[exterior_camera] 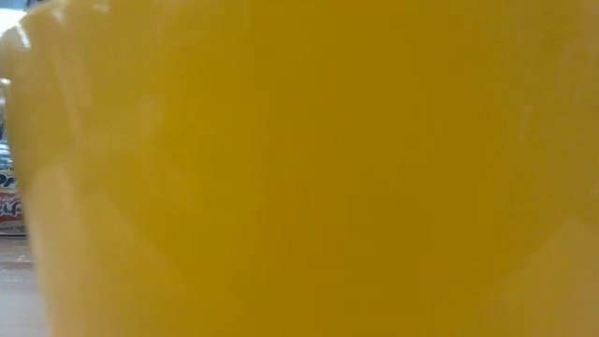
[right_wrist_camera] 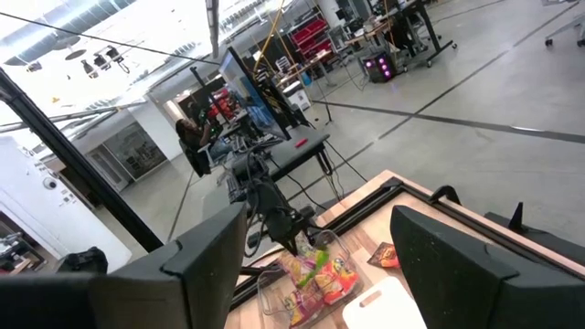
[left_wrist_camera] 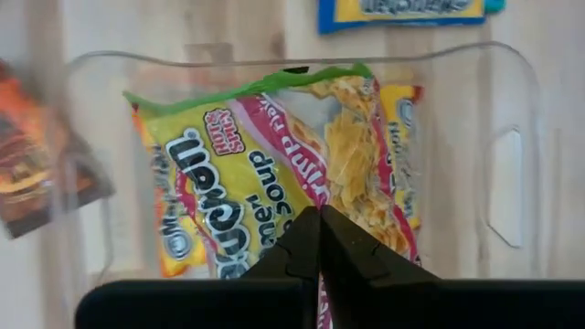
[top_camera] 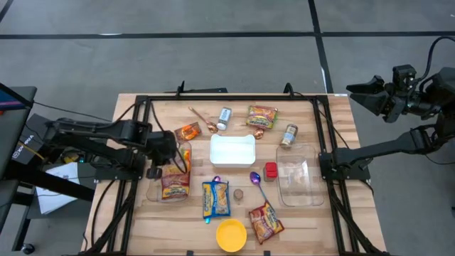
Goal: Pick & Place Food Item
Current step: Put the left green noodle pack into the left transparent bin
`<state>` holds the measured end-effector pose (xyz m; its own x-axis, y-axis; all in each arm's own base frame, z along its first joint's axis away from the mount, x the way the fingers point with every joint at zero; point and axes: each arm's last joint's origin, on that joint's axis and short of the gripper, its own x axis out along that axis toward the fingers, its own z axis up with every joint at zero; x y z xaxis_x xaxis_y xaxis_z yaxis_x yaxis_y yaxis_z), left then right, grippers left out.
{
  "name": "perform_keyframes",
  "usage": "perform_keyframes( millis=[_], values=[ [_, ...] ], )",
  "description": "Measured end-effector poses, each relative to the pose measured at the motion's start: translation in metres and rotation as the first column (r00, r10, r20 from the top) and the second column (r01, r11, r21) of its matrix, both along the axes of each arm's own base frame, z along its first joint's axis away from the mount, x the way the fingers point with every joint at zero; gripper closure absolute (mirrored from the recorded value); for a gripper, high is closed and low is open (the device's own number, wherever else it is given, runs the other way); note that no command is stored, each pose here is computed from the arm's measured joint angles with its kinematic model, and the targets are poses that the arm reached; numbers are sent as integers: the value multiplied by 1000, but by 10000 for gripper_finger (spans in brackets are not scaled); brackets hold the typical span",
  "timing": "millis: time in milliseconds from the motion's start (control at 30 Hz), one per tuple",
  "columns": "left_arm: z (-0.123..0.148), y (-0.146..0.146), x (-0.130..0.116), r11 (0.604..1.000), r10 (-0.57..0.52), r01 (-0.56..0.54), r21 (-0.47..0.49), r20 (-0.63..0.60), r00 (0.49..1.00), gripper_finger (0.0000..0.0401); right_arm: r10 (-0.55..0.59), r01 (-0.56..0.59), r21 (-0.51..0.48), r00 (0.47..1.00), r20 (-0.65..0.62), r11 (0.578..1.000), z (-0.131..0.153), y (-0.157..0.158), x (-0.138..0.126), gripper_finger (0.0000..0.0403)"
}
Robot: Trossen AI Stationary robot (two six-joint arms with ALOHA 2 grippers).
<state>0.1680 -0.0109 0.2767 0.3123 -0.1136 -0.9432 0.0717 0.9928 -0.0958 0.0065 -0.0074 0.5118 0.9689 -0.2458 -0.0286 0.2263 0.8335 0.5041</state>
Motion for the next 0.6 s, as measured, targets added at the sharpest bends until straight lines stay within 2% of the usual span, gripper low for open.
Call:
perform_keyframes(
  millis=[100,367,467,600],
  values=[
    [2,-2,0,999,-20,21,-35,20,1000,401,0,0,0,1000,-7,1000,-1,0,0,138],
    [5,-16,-4,997,-58,60,-56,51,997,401,-10,10,-2,999,-41,1000,-4,0,0,138],
    [1,-21,0,996,-55,61,-68,87,995,401,-18,18,-3,999,-46,1000,-4,-1,0,138],
    [-9,-26,0,996,-55,60,-62,73,996,401,-29,29,-7,998,-48,1000,-5,-1,0,138]
  ],
)
